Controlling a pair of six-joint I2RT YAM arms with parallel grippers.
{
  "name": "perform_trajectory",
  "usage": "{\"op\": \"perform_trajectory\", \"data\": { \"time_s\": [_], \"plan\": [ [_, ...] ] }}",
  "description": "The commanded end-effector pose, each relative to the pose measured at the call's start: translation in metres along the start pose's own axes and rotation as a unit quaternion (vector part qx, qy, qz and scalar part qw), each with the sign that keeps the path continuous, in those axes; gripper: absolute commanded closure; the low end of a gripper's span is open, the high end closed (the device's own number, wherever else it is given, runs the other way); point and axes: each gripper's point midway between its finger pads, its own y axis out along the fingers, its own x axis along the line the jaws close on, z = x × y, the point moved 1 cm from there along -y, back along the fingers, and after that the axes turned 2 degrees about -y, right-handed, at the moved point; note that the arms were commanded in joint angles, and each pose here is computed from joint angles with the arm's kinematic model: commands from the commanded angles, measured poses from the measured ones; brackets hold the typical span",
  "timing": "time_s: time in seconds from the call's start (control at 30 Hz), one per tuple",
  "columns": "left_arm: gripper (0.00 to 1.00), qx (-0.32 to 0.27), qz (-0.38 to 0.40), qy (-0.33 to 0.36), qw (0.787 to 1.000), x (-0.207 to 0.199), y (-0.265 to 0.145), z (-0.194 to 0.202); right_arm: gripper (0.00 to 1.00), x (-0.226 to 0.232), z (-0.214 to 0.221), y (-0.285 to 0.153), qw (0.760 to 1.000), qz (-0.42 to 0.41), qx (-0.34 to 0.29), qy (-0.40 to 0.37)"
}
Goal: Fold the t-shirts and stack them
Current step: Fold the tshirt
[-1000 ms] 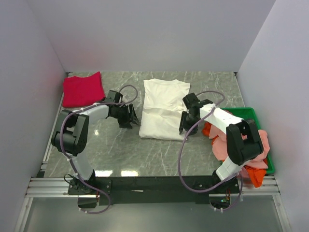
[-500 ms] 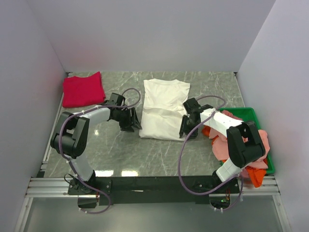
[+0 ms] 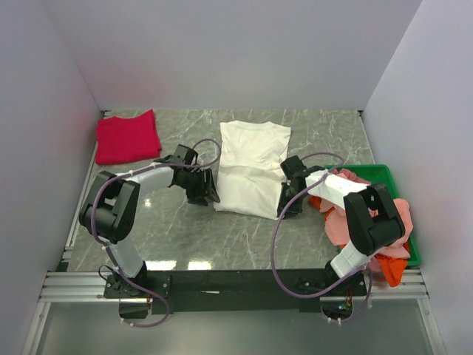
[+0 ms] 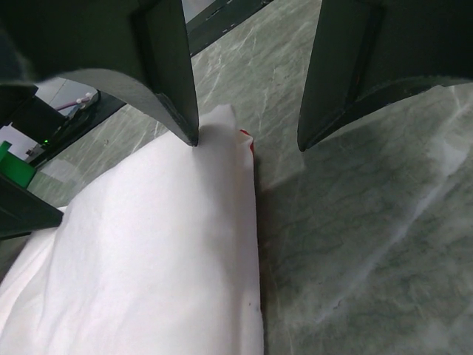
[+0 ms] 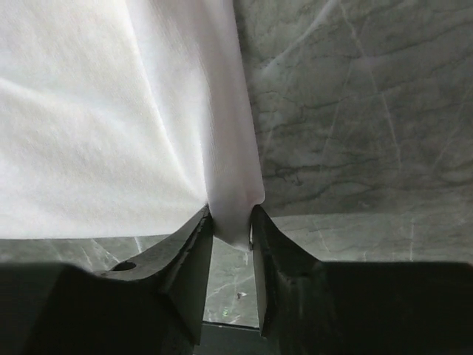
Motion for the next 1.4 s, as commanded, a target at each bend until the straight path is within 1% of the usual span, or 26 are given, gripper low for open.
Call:
{"op": "perform_trajectory", "data": {
  "time_s": [0.0,0.07,0.17,0.67,0.83,0.97,1.0,1.07,1.1,1.17,1.27,1.3,1.33,1.37],
  "plan": [
    [0.39,-0.007,-0.016,-0.003,1.000,-0.001,-0.006,0.002,0.70,-0.007,0.006,0.007,1.000,0.010,0.005,0.001],
    [0.39,-0.006,-0.023,-0.007,1.000,0.001,-0.007,0.002,0.76,-0.006,0.004,0.007,1.000,0.008,0.005,0.000],
    [0.39,-0.001,-0.027,-0.012,1.000,0.004,-0.006,0.006,0.78,-0.005,0.003,0.007,1.000,0.007,0.003,-0.002],
    [0.42,0.030,0.002,-0.007,1.000,-0.008,0.010,0.021,0.81,-0.009,0.005,0.006,1.000,0.012,0.002,-0.009],
    [0.46,0.041,0.002,-0.018,0.999,-0.006,0.019,0.026,0.83,-0.009,0.005,0.004,1.000,0.011,-0.002,-0.012],
    [0.53,0.049,-0.009,-0.027,0.998,-0.001,0.026,0.031,0.84,-0.009,0.005,0.002,1.000,0.009,-0.004,-0.015],
    [0.57,0.051,-0.011,-0.031,0.998,0.000,0.028,0.032,0.84,-0.009,0.005,0.002,1.000,0.009,-0.005,-0.014],
    [0.62,0.052,-0.014,-0.035,0.998,0.003,0.030,0.034,0.85,-0.009,0.005,0.002,1.000,0.008,-0.005,-0.015],
    [0.65,0.054,-0.015,-0.038,0.998,0.004,0.031,0.035,0.85,-0.009,0.005,0.002,1.000,0.009,-0.004,-0.014],
    [0.69,0.054,-0.014,-0.037,0.998,0.004,0.032,0.035,0.86,-0.009,0.005,0.002,1.000,0.008,-0.005,-0.015],
    [0.77,0.057,-0.014,-0.041,0.997,0.005,0.035,0.037,0.87,-0.009,0.005,0.002,1.000,0.007,-0.007,-0.016],
    [0.85,0.058,-0.014,-0.042,0.997,0.006,0.036,0.038,0.88,-0.010,0.005,0.002,1.000,0.008,-0.007,-0.016],
    [0.91,0.059,-0.015,-0.043,0.997,0.006,0.036,0.038,0.91,-0.010,0.005,0.002,1.000,0.008,-0.008,-0.016],
    [0.99,0.053,-0.019,-0.043,0.997,0.008,0.036,0.037,0.94,-0.010,0.004,0.001,1.000,0.008,-0.009,-0.016]
  ]
}}
